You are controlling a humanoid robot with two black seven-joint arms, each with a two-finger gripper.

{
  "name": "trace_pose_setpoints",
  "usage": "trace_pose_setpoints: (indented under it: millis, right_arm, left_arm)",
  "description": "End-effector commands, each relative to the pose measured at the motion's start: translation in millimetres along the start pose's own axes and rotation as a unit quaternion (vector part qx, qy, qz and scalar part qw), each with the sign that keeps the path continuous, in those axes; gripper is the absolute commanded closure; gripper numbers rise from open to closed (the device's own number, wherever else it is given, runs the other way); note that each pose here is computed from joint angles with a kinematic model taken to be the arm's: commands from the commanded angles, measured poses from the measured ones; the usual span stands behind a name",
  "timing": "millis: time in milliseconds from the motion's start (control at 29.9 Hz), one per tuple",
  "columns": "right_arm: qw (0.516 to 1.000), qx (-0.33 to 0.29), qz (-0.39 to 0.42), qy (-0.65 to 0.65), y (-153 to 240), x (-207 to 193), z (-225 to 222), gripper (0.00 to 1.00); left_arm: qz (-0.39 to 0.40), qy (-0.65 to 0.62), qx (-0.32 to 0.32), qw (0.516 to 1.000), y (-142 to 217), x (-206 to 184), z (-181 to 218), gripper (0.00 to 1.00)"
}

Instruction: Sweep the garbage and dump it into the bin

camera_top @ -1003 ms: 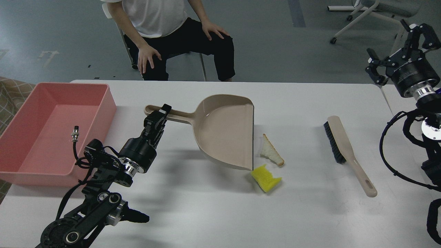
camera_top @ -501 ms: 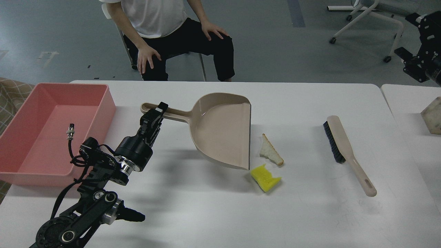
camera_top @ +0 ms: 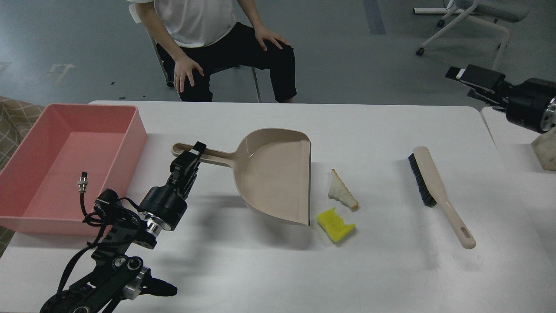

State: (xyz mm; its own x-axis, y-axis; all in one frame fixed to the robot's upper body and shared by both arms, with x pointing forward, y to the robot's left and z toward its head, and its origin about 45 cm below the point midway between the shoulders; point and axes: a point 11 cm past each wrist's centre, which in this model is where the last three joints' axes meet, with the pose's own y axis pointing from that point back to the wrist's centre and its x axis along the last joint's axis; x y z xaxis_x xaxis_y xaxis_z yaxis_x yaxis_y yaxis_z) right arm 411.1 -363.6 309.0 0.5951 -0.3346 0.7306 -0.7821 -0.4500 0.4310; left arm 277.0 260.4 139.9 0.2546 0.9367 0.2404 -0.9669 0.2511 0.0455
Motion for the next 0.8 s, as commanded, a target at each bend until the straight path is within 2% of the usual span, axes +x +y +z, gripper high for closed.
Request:
trace_pose_setpoints:
  millis: [0, 267, 668, 769]
  right_arm:
    - [0.998, -0.018, -0.029, 0.048, -7, -10, -1, 0.0]
    - [0.992, -0.032, -0.088, 0.082, -5, -42, 1, 0.01]
    - [0.969, -0.132, -0.164, 0.128, 68, -70, 42, 0.05]
    - [0.963, -0.15, -0.183, 0.129, 78, -81, 49, 0.1]
  left_arm:
    - [0.002, 0.0, 0.001, 1.0, 2, 0, -1, 0.76]
    - [0.003, 0.008, 0.004, 1.0, 12, -3, -7, 0.76]
    - [0.005, 0.014, 0.003, 1.0, 15, -6, -9, 0.77]
    - [0.006, 0.015, 0.005, 1.0, 15, -6, -10, 0.77]
